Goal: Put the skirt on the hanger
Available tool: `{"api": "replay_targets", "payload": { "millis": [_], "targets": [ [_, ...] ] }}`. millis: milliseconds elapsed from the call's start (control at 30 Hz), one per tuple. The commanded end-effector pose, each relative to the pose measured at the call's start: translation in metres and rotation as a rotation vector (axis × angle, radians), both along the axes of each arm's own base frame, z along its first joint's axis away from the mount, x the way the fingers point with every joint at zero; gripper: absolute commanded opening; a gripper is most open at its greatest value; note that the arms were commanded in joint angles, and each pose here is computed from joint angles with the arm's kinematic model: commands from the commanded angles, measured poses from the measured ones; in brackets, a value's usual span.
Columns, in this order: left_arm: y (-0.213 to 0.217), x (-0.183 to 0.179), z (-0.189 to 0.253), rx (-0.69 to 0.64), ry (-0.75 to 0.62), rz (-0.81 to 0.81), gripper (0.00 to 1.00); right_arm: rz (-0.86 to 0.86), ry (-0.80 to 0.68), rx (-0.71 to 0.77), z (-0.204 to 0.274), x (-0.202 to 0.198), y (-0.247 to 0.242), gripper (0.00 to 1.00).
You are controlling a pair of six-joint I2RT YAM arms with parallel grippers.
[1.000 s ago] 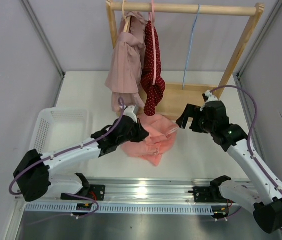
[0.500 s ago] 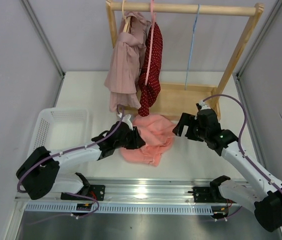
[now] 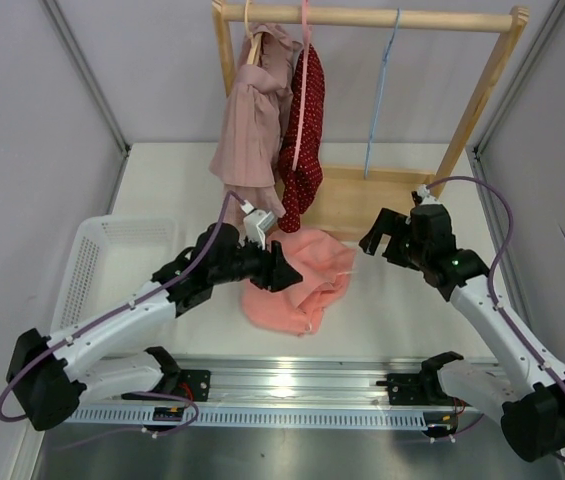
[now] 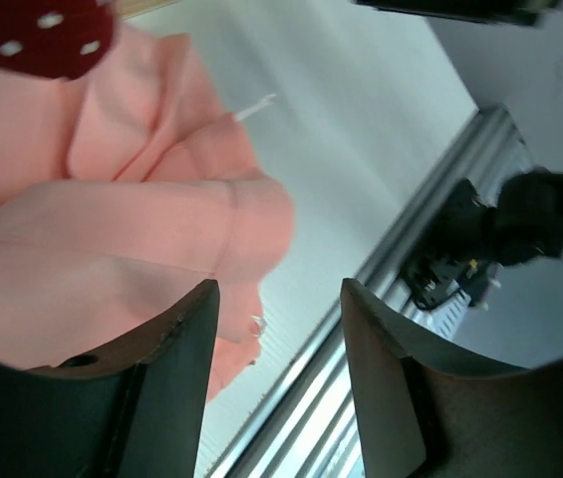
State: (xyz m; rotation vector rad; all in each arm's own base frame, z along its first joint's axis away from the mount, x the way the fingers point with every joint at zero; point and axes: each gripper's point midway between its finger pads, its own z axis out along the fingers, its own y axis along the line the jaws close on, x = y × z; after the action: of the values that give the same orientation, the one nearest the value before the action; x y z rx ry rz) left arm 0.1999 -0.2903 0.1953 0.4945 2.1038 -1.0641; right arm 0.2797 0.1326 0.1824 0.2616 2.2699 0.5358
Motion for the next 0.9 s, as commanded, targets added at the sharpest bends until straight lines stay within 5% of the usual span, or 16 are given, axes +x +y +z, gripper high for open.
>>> {"api": "replay_targets", "payload": {
  "millis": [0, 200, 400, 567, 633, 667, 867],
  "targets": [
    [-0.015, -0.038, 0.051, -0.093, -0.1, -0.252, 0.58, -0.039, -0.042, -0.007, 0.021, 0.002, -0.012, 0.99],
    [-0.057, -0.066, 0.214, -0.296, -0.418, -0.344, 0.62, -0.11, -0.079, 0.012, 0.033, 0.002, -0.033, 0.99],
    [-0.074, 0.024, 0.308, -0.334, -0.619, 0.117, 0.62, -0.119, -0.067, 0.019, 0.032, 0.003, -0.04, 0.99],
    [-0.122, 0.106, 0.334, -0.242, -0.755, 0.363, 0.62, -0.119, -0.078, 0.023, 0.039, 0.005, -0.043, 0.99],
    [-0.157, 0.146, 0.288, -0.11, -0.757, 0.406, 0.63, -0.124, -0.083, 0.024, 0.04, 0.006, -0.045, 0.99],
    [-0.142, 0.15, 0.347, -0.206, -0.805, 0.5, 0.63, -0.127, -0.089, 0.025, 0.04, 0.007, -0.046, 0.99],
    [-0.141, 0.208, 0.334, -0.159, -0.837, 0.674, 0.62, -0.113, -0.097, 0.044, 0.043, 0.008, -0.045, 0.99]
  ]
}}
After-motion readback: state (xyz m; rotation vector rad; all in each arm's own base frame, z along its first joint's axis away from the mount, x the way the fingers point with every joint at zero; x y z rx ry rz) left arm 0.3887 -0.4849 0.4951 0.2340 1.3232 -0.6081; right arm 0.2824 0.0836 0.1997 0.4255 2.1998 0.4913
